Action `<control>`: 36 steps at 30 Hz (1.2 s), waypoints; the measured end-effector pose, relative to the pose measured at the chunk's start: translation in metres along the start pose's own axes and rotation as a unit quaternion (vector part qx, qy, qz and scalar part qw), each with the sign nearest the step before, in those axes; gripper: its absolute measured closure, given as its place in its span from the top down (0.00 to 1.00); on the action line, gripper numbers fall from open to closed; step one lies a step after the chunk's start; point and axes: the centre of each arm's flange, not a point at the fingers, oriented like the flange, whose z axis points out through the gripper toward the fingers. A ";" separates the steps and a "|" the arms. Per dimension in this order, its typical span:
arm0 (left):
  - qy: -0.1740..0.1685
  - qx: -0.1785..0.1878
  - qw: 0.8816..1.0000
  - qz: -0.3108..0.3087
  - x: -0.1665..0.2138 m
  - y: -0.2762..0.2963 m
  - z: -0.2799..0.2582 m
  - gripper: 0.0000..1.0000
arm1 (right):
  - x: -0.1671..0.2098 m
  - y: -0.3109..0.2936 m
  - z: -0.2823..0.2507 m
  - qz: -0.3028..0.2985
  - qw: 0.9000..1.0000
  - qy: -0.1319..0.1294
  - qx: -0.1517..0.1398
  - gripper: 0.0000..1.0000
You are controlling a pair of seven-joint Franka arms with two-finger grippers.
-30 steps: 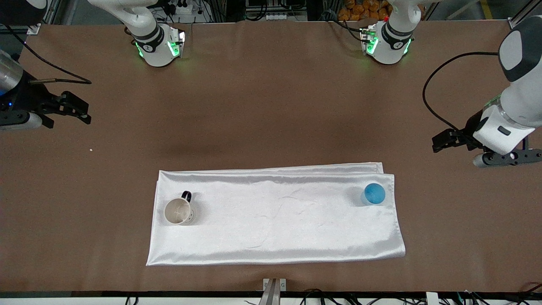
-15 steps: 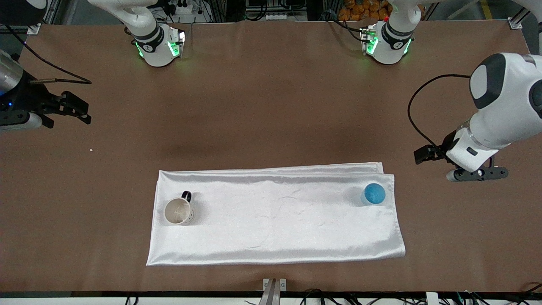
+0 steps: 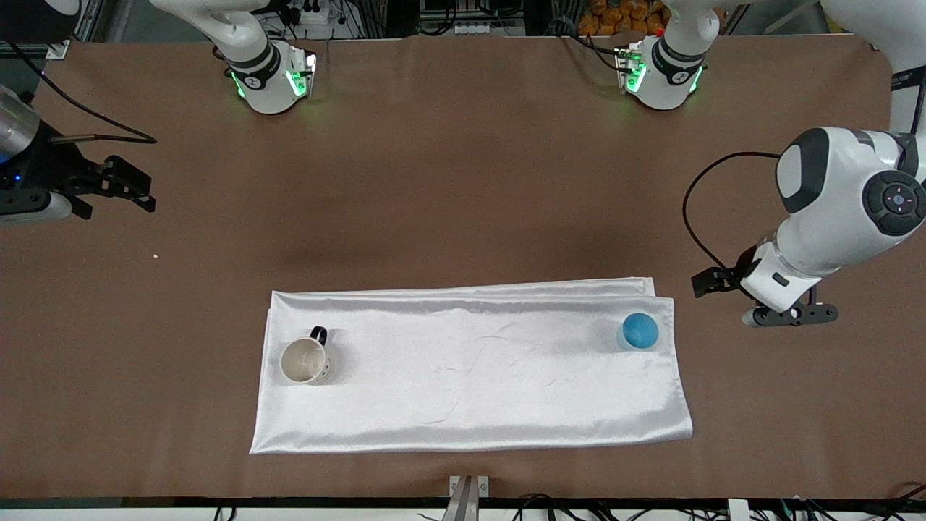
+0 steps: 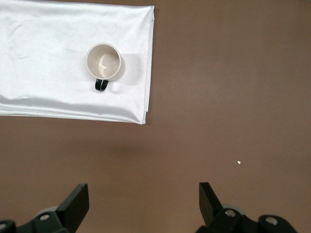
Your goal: Place blue cup into white mug on table
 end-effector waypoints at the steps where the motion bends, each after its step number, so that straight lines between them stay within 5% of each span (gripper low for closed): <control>1: 0.002 0.000 1.000 0.000 0.000 0.000 0.002 1.00 | 0.000 0.000 0.000 0.000 1.000 0.000 0.000 1.00; 19: 0.004 -0.005 1.000 -0.009 -0.020 0.050 0.064 1.00 | 0.000 0.000 0.002 0.000 1.000 -0.002 0.000 1.00; 36: 0.014 0.004 1.000 -0.007 0.018 0.044 0.100 1.00 | 0.000 0.000 0.004 0.000 1.000 -0.004 0.000 1.00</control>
